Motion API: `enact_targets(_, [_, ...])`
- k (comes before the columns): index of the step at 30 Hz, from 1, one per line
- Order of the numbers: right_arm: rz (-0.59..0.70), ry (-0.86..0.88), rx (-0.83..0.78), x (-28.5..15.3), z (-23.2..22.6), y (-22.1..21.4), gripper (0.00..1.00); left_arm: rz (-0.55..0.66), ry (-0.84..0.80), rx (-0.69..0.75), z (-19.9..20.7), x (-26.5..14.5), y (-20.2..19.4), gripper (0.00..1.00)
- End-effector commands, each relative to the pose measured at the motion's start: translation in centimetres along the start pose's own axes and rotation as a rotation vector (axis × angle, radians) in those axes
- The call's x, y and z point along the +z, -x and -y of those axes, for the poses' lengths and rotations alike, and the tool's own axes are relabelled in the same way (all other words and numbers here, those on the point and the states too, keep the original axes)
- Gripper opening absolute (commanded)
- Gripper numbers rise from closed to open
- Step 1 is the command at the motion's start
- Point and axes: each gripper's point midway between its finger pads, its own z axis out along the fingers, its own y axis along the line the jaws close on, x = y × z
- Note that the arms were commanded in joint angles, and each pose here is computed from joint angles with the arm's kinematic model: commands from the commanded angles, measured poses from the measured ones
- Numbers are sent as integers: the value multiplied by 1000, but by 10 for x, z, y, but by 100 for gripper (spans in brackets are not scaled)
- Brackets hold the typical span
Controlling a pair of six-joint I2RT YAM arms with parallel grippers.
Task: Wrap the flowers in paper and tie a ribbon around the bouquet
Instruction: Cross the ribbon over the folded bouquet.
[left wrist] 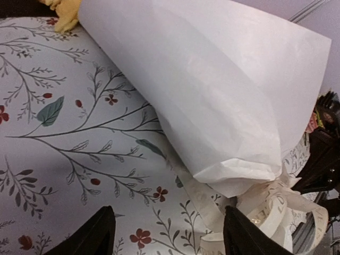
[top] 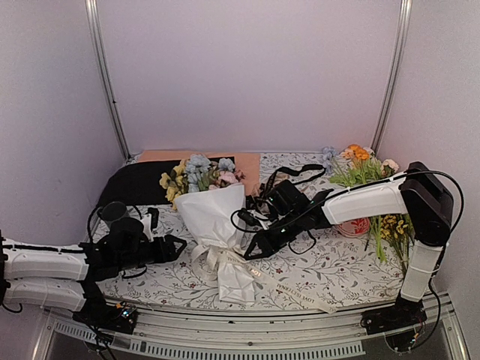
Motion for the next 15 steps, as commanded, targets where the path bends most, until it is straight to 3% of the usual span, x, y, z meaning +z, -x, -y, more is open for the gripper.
enact_targets(1, [-15,-9,12,4,7,-5,0,-35,116,70,-11,-15,-5,64])
enact_targets(4, [-15,-10,10,3,7,-5,0,-5,-12,233,41,-24,0,50])
enact_targets(6, [-12,-16,10,3,7,-4,0,-7,-116,344,78,-31,-7,47])
enact_targets(10, [-11,-27,13,3,9,-3,0,-79,-269,458,115,-33,-32,63])
enact_targets(15, [-12,-39,35,4,13,-3,1,-149,-153,533,109,-17,-53,73])
